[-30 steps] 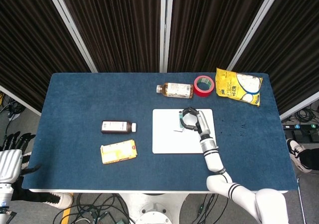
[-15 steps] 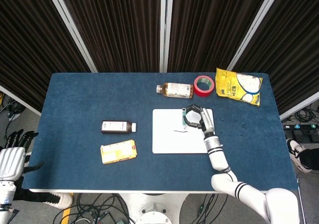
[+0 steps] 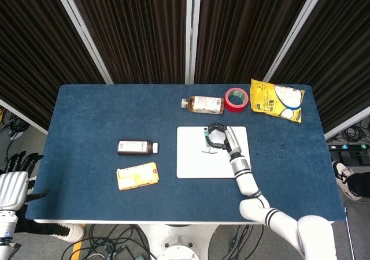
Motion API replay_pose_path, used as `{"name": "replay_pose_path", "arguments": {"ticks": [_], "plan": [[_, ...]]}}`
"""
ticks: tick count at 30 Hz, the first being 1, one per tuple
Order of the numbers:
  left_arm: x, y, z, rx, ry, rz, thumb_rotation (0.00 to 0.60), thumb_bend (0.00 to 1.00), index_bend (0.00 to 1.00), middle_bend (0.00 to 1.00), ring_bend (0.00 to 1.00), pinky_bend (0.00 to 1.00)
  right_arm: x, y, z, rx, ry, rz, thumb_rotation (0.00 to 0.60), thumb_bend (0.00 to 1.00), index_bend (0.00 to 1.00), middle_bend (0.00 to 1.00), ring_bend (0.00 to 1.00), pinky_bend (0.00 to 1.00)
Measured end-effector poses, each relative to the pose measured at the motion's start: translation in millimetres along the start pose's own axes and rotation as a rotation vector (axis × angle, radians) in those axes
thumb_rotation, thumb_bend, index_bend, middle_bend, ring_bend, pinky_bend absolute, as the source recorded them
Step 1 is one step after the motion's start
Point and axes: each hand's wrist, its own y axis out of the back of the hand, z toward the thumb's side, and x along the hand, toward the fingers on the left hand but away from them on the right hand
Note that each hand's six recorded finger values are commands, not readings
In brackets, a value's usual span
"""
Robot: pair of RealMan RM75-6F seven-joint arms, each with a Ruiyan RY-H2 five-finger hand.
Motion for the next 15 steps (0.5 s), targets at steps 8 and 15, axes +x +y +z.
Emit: {"name": "replay_pose_path", "arguments": {"ticks": [8,15], "plan": [[1,1,2,0.001,-0.002,0.003,0.600,0.07,0.18,0.13,0.02,0.02,27,-26,3,0.006,0.018,0.134,0.600,0.60,0.54,0.56,0.28,0.14],[-2,3,1,-0.002,0.000,0.016,0.600,0.07,0.18,0.13,0.02,0.02,39,-14,18,0.031,0.077,0.131,0.600,0.60,0.55,0.56,0.28,0.14]]}}
